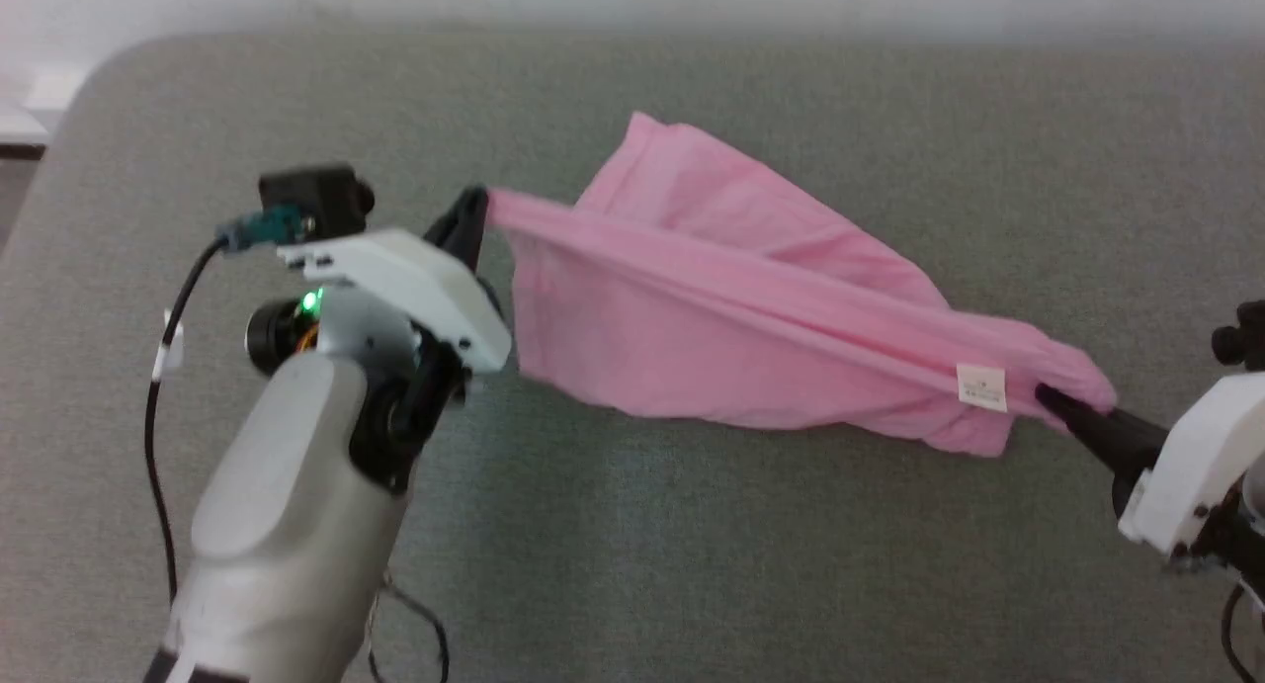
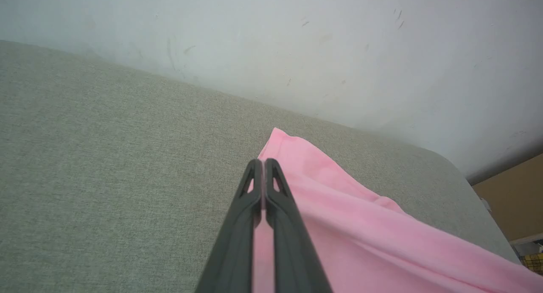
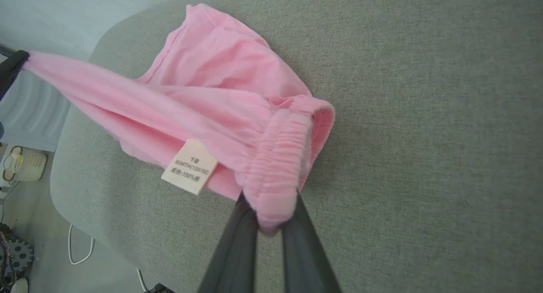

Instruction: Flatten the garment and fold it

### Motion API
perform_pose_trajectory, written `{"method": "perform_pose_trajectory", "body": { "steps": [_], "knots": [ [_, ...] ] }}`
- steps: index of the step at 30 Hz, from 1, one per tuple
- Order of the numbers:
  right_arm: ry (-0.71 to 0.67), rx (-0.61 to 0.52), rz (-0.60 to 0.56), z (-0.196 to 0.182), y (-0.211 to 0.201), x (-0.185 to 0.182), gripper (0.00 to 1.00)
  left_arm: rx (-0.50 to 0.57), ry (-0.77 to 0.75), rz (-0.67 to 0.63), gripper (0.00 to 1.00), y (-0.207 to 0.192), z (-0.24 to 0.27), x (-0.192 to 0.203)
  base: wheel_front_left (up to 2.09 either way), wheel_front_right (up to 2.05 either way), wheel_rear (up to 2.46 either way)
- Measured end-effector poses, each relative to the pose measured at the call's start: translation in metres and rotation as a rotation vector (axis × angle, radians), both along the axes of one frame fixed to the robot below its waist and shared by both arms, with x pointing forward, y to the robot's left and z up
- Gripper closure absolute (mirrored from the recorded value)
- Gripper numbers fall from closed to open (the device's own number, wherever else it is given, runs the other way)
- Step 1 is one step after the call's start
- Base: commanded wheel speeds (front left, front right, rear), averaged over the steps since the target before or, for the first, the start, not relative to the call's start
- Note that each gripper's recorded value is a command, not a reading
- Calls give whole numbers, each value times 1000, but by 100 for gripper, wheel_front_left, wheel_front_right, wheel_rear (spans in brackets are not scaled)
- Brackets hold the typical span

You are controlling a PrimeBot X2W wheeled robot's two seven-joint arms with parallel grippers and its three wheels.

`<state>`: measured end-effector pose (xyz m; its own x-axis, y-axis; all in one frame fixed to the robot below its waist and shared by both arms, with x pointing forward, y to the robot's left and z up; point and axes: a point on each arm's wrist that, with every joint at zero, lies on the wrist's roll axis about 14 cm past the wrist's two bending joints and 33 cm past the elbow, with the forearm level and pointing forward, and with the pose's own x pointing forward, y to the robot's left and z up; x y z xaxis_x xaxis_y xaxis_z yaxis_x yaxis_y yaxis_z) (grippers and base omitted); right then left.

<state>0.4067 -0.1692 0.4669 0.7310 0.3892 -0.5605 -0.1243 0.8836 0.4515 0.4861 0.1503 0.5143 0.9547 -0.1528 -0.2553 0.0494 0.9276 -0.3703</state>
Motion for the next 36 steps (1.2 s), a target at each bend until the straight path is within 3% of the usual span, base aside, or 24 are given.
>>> {"method": "perform_pose_trajectory", "body": {
  "steps": [12, 28, 29, 30, 31, 36],
  "knots": [
    [32, 63, -19, -20, -2, 33, 100, 62, -19, -66, 100, -34, -22, 94, 0, 0, 0],
    [118, 74, -31, -54, -8, 25, 100, 88, 90, -147, 100, -78, -93, 132, 0, 0, 0],
    [117, 79, -32, -54, -7, 25, 90, 83, 93, -146, 91, -79, -95, 132, 0, 0, 0],
    [111, 86, -36, -53, -7, 26, 51, 80, 101, -145, 34, -80, -98, 133, 0, 0, 0],
    [106, 89, -39, -53, -8, 26, 0, 84, 95, -144, 0, -80, -99, 134, 0, 0, 0],
    [61, 112, -52, -43, -7, 31, 0, 73, 48, -139, 0, -83, -93, 138, 0, 0, 0]
  ]
}}
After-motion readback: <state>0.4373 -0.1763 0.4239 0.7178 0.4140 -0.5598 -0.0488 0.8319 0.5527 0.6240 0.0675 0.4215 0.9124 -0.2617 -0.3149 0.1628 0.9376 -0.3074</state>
